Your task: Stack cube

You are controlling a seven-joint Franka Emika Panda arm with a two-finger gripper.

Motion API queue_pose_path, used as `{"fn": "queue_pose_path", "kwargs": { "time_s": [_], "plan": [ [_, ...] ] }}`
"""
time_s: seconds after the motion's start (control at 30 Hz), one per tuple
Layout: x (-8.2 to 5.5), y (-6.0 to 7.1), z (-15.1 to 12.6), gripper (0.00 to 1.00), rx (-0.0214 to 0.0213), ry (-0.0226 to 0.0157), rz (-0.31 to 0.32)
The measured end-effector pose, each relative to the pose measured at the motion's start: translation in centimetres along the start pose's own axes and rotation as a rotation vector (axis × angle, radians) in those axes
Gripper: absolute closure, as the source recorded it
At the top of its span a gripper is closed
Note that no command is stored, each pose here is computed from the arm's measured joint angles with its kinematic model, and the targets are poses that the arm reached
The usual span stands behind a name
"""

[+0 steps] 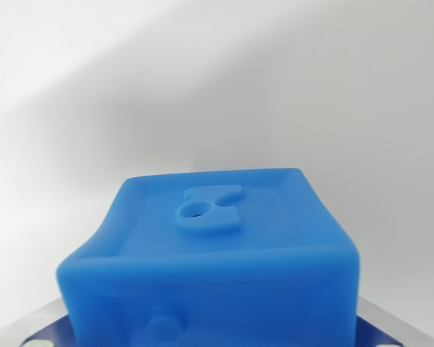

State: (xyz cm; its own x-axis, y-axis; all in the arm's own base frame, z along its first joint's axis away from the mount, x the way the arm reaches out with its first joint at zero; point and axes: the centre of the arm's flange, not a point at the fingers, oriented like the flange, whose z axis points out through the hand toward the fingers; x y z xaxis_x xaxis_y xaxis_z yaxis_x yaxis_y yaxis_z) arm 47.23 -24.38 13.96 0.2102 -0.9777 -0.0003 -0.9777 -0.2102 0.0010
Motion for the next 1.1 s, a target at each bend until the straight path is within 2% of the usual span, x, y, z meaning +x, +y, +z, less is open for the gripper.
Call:
{"fn": "queue_pose_path", "kwargs": {
  "time_s": [0.43,1.1],
  "plan": [
    [0.0,0.0,-2.6,1.0,0.002,0.0005,0.0],
    [0.1,0.0,-8.3,1.0,0.0051,0.0011,0.0]
  ]
}}
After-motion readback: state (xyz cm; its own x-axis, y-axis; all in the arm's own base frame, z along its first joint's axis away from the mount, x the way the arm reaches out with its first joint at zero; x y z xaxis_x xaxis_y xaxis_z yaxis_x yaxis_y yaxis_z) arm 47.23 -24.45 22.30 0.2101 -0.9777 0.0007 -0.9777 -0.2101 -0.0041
